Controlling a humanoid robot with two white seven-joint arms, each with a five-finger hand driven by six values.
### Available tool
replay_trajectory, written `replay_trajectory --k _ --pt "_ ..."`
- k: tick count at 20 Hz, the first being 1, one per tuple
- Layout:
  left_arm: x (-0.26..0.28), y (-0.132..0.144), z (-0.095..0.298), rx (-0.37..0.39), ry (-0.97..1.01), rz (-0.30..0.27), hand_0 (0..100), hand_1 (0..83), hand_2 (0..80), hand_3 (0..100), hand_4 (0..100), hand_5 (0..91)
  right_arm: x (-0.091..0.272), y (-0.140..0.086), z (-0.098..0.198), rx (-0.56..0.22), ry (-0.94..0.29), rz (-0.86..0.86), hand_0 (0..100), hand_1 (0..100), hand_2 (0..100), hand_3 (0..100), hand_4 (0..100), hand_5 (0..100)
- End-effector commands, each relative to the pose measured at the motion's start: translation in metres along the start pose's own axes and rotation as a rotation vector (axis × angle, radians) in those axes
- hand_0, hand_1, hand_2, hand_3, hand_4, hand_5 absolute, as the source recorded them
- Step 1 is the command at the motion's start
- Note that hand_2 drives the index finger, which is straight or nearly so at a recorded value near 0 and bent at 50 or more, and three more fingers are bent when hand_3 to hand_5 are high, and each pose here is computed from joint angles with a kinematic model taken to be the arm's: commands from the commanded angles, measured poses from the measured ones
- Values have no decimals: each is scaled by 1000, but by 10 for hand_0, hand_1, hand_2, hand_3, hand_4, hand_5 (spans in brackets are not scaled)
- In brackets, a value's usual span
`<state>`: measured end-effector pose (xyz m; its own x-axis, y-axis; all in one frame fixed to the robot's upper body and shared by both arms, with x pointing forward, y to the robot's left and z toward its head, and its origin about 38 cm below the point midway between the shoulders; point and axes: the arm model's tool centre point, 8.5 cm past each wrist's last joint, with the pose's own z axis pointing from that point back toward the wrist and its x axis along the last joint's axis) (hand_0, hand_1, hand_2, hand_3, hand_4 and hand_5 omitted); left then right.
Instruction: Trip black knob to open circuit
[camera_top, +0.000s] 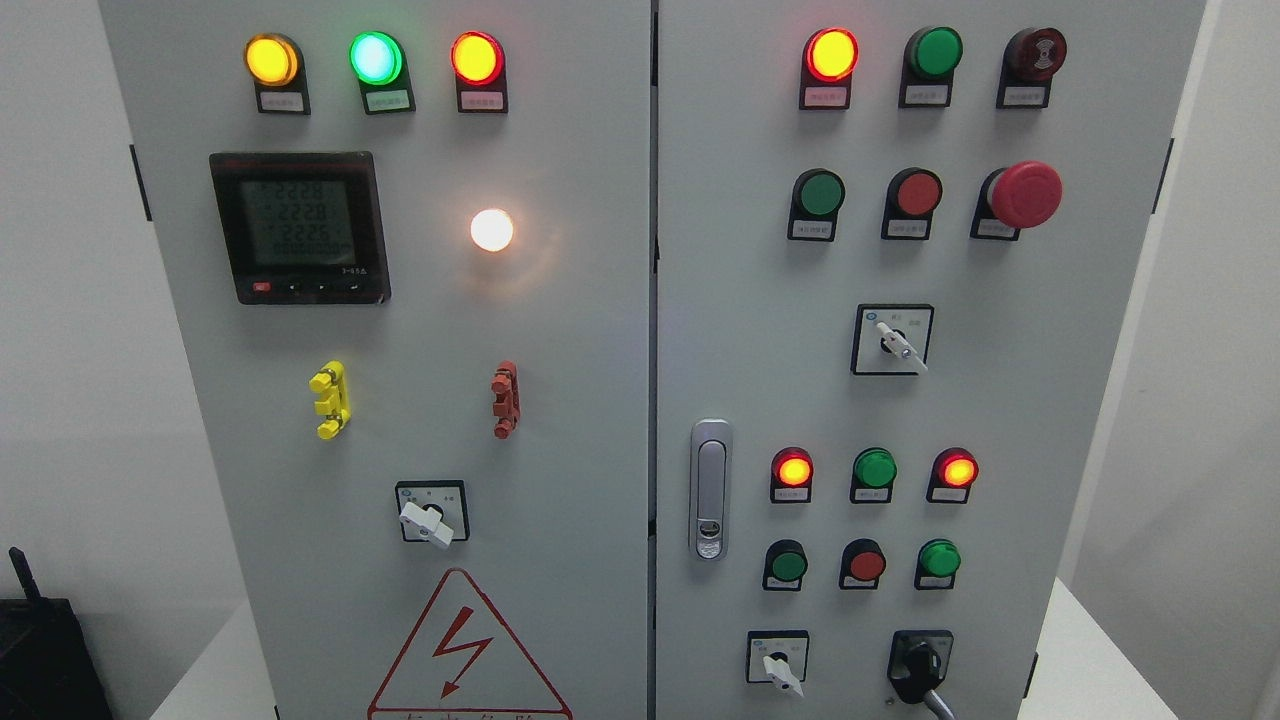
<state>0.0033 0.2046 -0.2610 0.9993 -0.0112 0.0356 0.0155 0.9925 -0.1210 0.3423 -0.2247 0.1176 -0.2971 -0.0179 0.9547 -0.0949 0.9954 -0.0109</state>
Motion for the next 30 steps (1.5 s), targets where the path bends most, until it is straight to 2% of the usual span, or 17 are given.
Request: replay_trajectory --k 1,30 --pt "9 1 -1 2 -26 -3 120 389 0 0 0 0 3 7 -1 18 -11 -7 0 153 8 1000 1000 972" --pt "9 1 -1 2 -26 -3 120 389 0 0 0 0 7 14 -3 30 -27 -20 0 146 10 1000 1000 972"
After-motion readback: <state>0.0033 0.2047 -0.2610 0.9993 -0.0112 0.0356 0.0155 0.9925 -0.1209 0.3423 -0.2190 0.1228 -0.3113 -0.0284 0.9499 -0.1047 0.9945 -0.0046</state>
